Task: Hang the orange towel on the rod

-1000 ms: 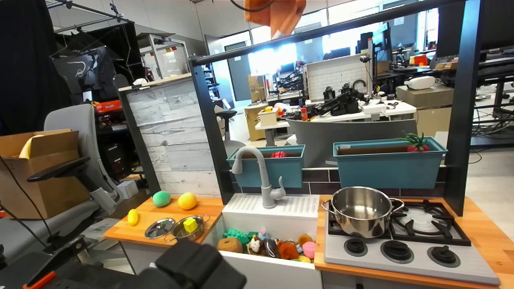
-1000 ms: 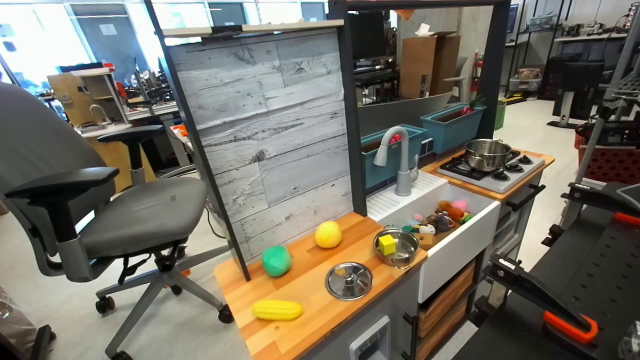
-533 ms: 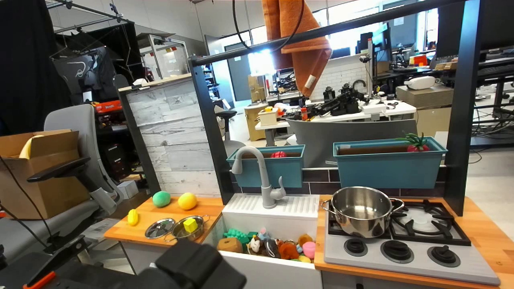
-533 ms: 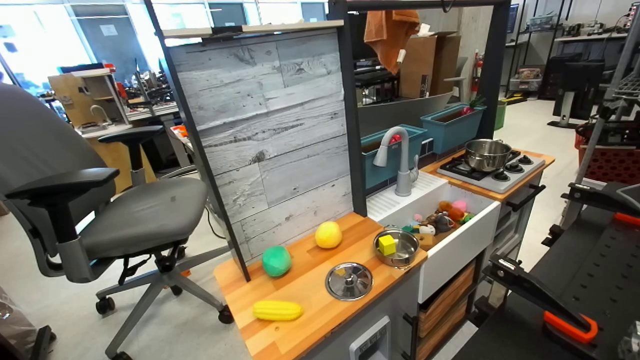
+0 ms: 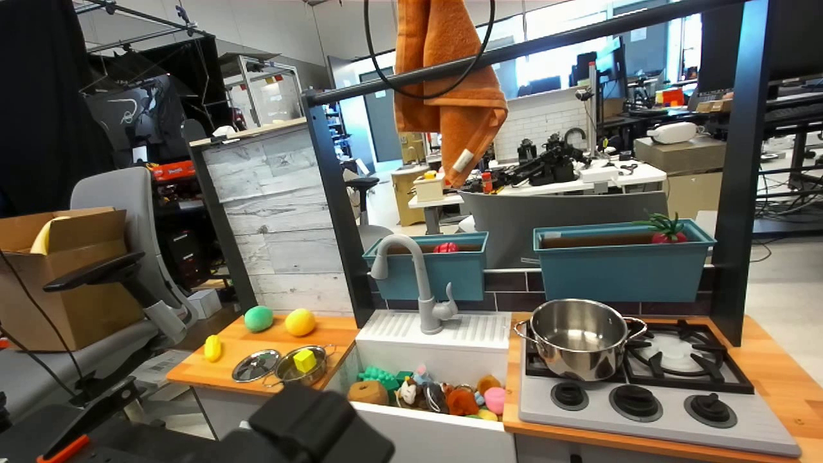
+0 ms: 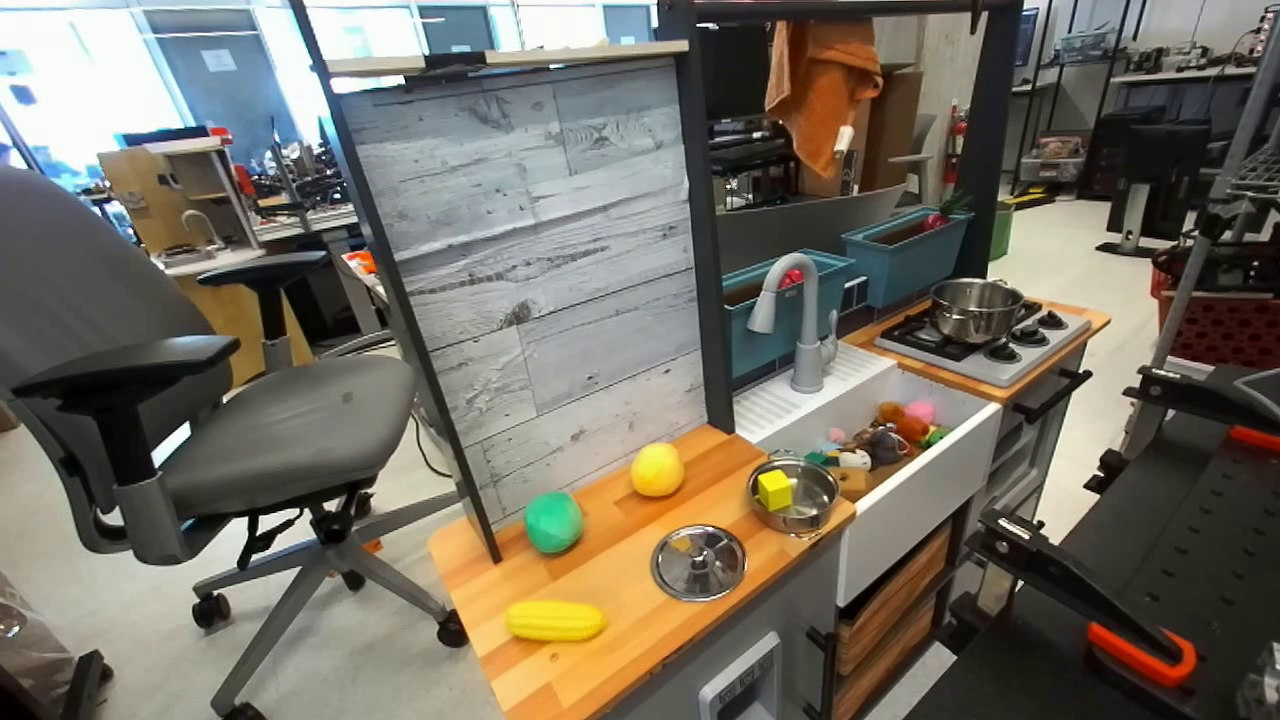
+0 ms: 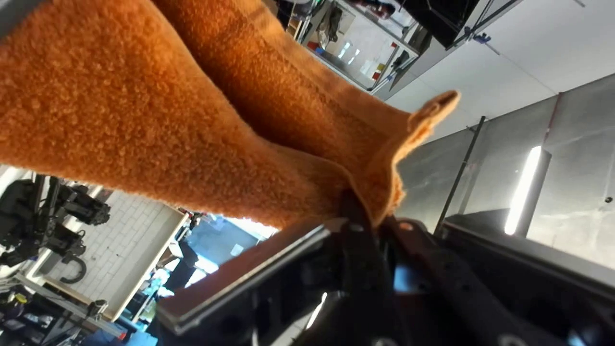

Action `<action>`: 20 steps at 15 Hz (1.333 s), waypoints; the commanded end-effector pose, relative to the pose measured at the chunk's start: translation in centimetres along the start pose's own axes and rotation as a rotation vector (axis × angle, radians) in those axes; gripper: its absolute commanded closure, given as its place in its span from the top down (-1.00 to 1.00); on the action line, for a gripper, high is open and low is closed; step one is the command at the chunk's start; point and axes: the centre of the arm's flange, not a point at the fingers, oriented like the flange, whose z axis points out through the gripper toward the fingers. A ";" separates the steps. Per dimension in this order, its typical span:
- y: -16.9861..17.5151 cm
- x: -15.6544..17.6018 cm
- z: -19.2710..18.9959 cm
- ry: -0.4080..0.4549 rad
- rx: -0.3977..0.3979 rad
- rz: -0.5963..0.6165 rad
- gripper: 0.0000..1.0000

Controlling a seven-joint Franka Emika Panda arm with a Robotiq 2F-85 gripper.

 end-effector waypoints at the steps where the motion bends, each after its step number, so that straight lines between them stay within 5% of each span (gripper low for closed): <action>1: -3.2 -6.0 -4.8 -0.021 0.011 -0.036 -0.98; 7: -3.9 -11.6 -8.1 -0.053 0.006 -0.073 -0.98; 14: 1.2 -16.4 -8.3 -0.149 -0.094 -0.003 -0.98; 20: 5.9 -16.5 -6.8 -0.216 -0.170 0.101 -0.98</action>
